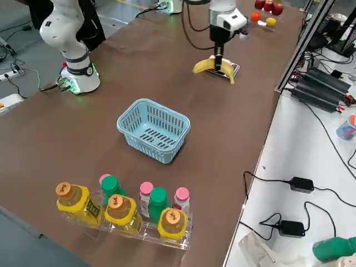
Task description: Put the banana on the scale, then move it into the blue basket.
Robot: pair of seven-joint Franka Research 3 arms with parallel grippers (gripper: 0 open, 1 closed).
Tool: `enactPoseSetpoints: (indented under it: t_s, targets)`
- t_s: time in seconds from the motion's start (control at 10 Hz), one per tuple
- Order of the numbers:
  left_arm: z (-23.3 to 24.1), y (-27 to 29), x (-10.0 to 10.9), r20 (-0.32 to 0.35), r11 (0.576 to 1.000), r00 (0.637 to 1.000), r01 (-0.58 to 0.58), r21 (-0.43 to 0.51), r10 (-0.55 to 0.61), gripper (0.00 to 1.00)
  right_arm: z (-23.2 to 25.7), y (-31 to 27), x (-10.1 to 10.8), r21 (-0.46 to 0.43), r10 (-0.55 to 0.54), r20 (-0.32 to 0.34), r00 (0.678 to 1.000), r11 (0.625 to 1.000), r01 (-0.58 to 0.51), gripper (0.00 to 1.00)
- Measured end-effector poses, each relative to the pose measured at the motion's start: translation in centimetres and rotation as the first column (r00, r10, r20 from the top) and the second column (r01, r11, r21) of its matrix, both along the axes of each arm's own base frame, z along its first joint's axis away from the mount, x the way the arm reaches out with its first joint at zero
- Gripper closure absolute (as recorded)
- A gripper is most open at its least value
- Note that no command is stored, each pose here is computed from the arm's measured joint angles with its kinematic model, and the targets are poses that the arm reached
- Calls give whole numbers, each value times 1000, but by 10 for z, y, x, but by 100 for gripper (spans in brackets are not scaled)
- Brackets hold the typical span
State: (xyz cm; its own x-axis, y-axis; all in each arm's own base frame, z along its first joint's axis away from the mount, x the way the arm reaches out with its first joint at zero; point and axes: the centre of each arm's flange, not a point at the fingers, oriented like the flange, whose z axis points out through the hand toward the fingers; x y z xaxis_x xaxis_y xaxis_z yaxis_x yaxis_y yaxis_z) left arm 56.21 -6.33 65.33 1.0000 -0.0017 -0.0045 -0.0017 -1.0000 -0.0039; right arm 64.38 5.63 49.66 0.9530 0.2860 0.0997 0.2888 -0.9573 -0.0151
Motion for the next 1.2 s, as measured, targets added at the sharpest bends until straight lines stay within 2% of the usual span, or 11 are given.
enactPoseSetpoints:
  t_s: [0.2, 0.5, 0.7, 0.8, 0.9, 1.0, 1.1, 1.2]
  targets:
    - [0, -1, 0, 0, 1000, 1000, 2, -1, -2, 0, 0, -90, -38, 16, -80, -107, 991, 996, 82, 66]
    - [0, 1, 0, 0, 1000, 1000, -2, -1, 2, 0, -75, -190, -69, 18, -180, -165, 970, 983, 185, 66]
    - [0, 2, 0, 0, 1000, 1000, -3, -1, 3, 0, -128, -209, -80, 13, -192, -194, 962, 980, 198, 66]
    - [0, 1, 0, -1, 1000, 1000, -3, -11, 3, 0, -141, -207, -78, 14, -191, -204, 960, 980, 198, 72]
    - [0, -1, 0, -3, 1000, 1000, -1, -26, 1, 0, -146, -203, -76, 18, -187, -205, 961, 981, 195, 72]
    - [0, -2, 0, -4, 999, 1000, -1, -32, 1, 0, -146, -201, -76, 24, -187, -204, 961, 980, 196, 66]
    - [0, -1, 0, -4, 999, 1000, -1, -33, 1, 0, -145, -201, -75, 27, -188, -201, 961, 980, 198, 54]
    - [0, -1, 0, -4, 999, 1000, -2, -33, 2, 0, -144, -201, -74, 28, -189, -199, 962, 980, 198, 37]
